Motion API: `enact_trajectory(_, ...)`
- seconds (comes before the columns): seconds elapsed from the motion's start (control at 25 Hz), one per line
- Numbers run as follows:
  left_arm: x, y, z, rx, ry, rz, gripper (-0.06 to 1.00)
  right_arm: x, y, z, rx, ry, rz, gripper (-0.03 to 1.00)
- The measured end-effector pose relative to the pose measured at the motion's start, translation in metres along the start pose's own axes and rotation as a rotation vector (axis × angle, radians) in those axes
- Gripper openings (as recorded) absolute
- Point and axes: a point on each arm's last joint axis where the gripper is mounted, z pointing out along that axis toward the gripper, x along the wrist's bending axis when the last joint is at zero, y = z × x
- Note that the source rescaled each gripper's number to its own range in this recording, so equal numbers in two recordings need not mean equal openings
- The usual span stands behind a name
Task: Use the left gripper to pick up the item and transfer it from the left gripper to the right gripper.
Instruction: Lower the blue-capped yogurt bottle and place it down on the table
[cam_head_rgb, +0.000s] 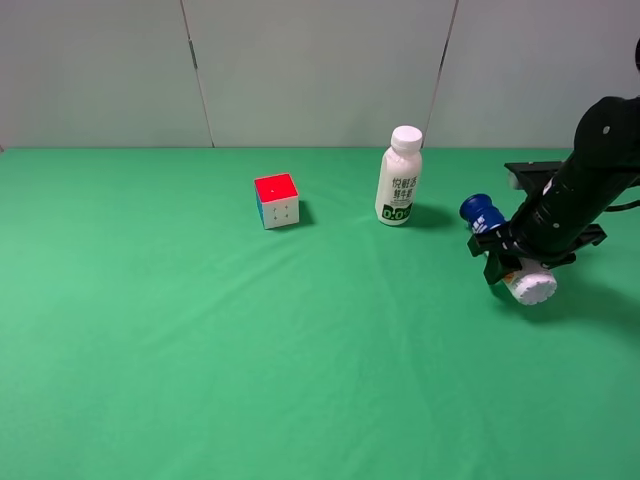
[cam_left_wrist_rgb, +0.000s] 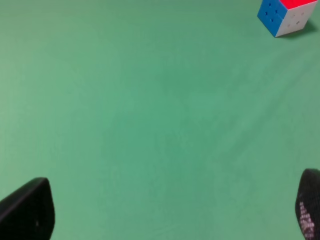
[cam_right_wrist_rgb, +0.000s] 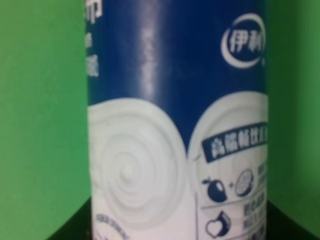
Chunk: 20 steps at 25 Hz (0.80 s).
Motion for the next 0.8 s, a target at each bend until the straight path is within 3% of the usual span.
enact_trajectory(0.6, -0.0002, 0.0000, 0.0000, 0.000, -0.002, 0.000, 0.95, -0.0001, 0.0010, 0.0029, -0.007, 0.001, 0.000, 0.02)
enact_trajectory(0.64, -0.0002, 0.0000, 0.0000, 0.000, -0.002, 0.000, 0.95, 0.0002, 0.0010, 0.0029, -0.007, 0.004, 0.006, 0.10)
enact_trajectory(0.72, -0.0002, 0.0000, 0.0000, 0.000, -0.002, 0.000, 0.95, 0.0006, 0.0012, 0.0027, -0.007, 0.008, 0.019, 0.61)
enact_trajectory(0.76, -0.0002, 0.0000, 0.0000, 0.000, -0.002, 0.000, 0.95, 0.0007, 0.0012, 0.0024, -0.007, 0.009, 0.022, 0.77)
enact_trajectory(0.8, -0.0002, 0.0000, 0.0000, 0.000, -0.002, 0.000, 0.95, 0.0008, 0.0009, 0.0024, -0.003, 0.010, 0.023, 0.86)
